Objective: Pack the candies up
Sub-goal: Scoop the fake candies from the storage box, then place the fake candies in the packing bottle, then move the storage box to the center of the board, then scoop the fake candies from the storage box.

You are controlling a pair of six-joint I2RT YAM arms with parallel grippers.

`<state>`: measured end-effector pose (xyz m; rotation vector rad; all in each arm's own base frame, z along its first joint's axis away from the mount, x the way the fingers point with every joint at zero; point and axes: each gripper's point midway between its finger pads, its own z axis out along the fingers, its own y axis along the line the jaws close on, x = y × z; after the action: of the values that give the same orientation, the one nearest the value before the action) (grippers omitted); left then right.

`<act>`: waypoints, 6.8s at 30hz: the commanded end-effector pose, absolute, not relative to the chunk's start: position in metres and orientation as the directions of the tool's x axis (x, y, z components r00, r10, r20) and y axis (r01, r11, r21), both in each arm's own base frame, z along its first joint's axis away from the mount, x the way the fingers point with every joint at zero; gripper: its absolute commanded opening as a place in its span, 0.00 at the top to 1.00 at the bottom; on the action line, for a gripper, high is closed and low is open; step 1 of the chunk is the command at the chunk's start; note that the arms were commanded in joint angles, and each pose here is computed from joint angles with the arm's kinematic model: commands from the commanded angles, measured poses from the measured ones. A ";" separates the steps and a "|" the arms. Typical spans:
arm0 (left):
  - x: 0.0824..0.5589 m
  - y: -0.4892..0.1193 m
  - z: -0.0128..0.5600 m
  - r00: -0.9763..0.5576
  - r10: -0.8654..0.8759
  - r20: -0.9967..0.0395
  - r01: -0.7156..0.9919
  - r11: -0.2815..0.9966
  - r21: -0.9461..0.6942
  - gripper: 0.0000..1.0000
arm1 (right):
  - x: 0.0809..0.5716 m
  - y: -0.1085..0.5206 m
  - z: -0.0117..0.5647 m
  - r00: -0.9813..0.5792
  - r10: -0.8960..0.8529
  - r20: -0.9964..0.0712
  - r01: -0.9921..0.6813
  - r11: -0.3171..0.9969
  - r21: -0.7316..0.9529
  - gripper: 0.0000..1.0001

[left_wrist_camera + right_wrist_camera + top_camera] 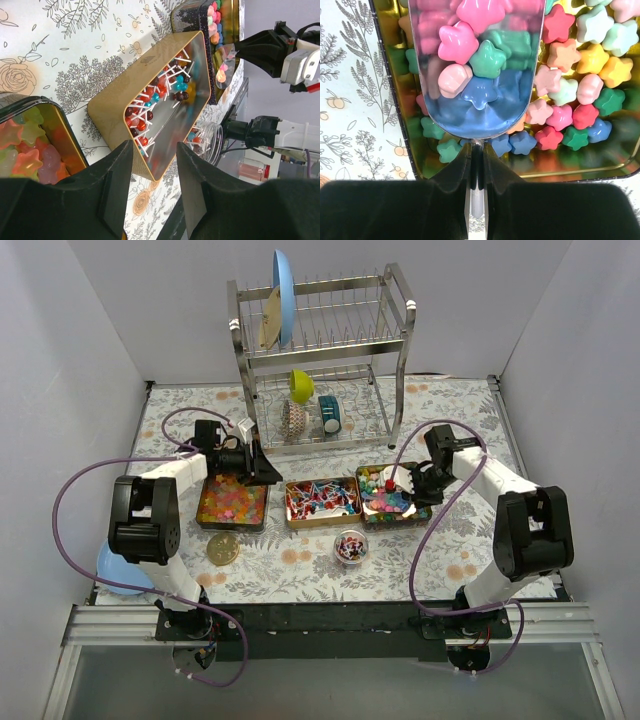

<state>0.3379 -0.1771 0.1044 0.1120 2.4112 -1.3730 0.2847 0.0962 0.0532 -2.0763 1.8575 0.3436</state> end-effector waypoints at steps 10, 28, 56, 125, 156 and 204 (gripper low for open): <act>0.317 -0.167 0.128 -0.876 -0.049 -0.480 0.371 0.568 -0.735 0.51 | 0.271 0.129 0.125 0.188 -0.867 -0.461 -0.979 -0.125 -0.164 0.99; 0.303 -0.111 0.157 -0.780 -0.207 -0.591 0.336 0.658 -0.674 0.50 | 0.211 0.121 0.132 0.405 -0.914 -0.033 -0.906 -0.396 -0.152 0.99; 0.312 -0.092 0.147 -0.737 -0.304 -0.604 0.229 0.727 -0.647 0.56 | 0.216 0.140 0.167 0.440 -0.765 0.470 -0.795 -0.575 -0.193 0.99; 0.259 -0.325 0.051 -0.674 0.518 -0.526 0.738 0.466 -0.488 0.99 | 0.311 0.128 0.239 -0.274 -0.933 -0.235 -0.774 0.358 -0.522 0.99; 0.286 -0.287 0.224 -0.824 0.050 -0.565 0.554 0.283 -0.783 1.00 | 0.270 0.208 0.197 0.128 -0.971 -0.201 -0.920 -0.040 -0.390 0.99; 0.246 -0.115 0.059 -0.808 -0.561 -0.177 -0.345 0.695 -0.631 1.00 | 0.310 0.291 0.201 0.472 -0.857 0.208 -0.762 -0.515 -0.392 0.99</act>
<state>0.2469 -0.0996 0.0503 -0.7266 2.6083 -0.6963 0.2874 0.2935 0.1777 -2.4544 1.5105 -0.3248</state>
